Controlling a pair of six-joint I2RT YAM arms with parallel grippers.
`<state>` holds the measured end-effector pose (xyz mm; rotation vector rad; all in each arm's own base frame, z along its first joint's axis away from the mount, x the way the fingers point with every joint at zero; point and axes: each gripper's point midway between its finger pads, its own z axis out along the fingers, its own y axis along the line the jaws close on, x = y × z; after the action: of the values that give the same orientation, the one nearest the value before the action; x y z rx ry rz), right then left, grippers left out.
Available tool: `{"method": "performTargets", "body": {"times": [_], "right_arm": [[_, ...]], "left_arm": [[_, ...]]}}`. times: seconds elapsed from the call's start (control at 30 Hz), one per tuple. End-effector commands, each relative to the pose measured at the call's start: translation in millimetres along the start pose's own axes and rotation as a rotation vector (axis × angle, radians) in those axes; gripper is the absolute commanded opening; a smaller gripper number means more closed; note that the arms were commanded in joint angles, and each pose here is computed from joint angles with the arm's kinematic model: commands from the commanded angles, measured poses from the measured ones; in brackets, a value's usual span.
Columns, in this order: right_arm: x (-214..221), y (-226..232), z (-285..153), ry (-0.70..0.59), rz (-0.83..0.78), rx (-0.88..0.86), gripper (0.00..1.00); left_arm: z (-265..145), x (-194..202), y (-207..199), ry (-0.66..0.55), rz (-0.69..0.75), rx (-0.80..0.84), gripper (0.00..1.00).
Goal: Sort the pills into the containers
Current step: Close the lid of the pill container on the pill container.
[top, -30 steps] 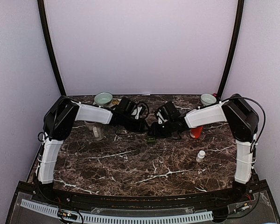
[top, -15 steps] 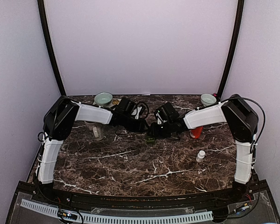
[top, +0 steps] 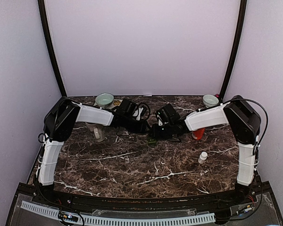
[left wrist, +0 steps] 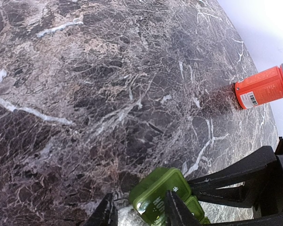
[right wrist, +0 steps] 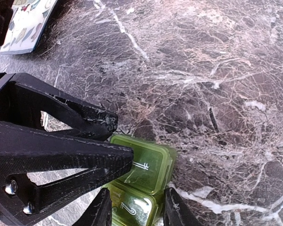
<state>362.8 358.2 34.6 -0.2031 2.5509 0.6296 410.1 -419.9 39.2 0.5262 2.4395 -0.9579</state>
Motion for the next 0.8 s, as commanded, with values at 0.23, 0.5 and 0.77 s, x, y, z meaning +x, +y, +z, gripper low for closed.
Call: {"method": "performTargets", "body": {"times": [0.23,0.5,0.77], "right_arm": [[46.2,-17.8,15.3,0.116,-0.014,0.055,0.4],[24.8,-6.5,-0.8,0.058,-0.03,0.03,0.53],[11.1,-6.7,-17.7,0.004,-0.024,0.025,0.56]], "left_arm": [[-0.9,8.8,4.9,0.018,-0.023,-0.011,0.35],[-11.5,-7.3,-4.3,-0.02,-0.019,-0.007,0.43],[-22.2,-20.4,-13.9,-0.062,-0.033,0.009,0.46]]}}
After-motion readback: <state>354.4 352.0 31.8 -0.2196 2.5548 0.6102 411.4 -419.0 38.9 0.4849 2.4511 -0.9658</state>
